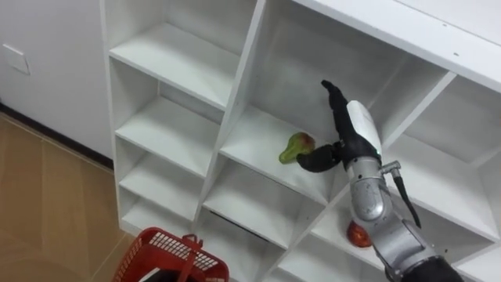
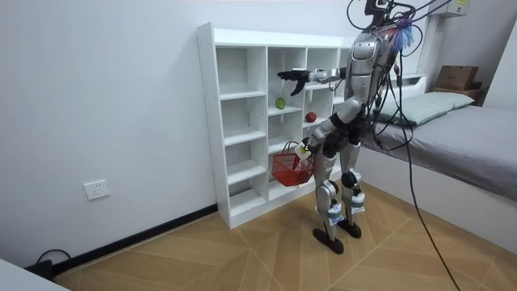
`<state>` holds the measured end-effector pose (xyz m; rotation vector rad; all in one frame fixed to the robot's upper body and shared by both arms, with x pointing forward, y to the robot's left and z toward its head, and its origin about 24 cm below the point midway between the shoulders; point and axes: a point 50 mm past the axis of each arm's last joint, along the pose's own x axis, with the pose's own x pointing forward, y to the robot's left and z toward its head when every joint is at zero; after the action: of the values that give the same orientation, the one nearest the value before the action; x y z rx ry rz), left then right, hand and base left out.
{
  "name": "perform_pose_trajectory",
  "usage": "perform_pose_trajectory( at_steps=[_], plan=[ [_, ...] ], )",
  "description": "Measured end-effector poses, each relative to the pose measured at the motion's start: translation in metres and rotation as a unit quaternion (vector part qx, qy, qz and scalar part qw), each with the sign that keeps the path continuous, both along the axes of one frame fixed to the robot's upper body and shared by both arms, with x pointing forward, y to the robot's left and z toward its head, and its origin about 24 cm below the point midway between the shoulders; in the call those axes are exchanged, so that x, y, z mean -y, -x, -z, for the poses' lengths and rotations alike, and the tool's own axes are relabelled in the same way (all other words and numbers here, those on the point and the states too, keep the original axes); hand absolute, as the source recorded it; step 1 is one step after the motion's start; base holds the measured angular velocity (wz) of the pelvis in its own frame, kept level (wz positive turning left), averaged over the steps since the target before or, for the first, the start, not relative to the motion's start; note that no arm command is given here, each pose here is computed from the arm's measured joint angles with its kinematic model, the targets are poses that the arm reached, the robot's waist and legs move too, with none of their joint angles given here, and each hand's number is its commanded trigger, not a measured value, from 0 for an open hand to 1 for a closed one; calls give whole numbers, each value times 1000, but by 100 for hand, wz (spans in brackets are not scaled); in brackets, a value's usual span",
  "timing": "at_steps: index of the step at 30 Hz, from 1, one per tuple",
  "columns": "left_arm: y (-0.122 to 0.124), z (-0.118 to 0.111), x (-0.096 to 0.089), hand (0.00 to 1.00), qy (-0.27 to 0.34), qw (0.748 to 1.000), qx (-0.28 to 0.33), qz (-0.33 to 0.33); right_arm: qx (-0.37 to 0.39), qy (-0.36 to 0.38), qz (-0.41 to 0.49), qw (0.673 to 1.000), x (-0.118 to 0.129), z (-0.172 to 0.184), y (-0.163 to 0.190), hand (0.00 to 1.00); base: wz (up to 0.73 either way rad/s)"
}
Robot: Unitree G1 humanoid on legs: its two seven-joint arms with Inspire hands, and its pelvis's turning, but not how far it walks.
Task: Collect fruits from the closet
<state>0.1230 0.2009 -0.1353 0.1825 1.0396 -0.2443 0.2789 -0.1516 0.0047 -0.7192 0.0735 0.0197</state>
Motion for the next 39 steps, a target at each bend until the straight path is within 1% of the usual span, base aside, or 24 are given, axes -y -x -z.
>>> perform_pose_trajectory(
  at_steps=[6,11,14,22,31,34,39],
  plan=[
    [5,-1,-4,100,-2,1000,3,-10,-9,12,-18,1000,1,4,9,0,0],
    [6,-1,-6,100,-3,1000,2,-15,-14,14,-21,1000,1,5,10,0,0],
    [5,-2,-6,100,-1,1000,7,-17,-34,37,-30,998,3,14,12,0,3],
    [3,-3,-3,100,13,999,22,-20,-54,81,-32,995,10,25,11,0,-1],
    [1,-5,-4,100,19,999,27,-22,-10,98,-24,995,12,5,-8,0,-1],
    [4,-5,-7,100,22,999,31,-34,-3,117,-30,993,11,3,-9,0,-4],
    [6,-5,-9,100,22,998,33,-39,-2,122,-31,992,11,3,-9,0,-1]
  ],
)
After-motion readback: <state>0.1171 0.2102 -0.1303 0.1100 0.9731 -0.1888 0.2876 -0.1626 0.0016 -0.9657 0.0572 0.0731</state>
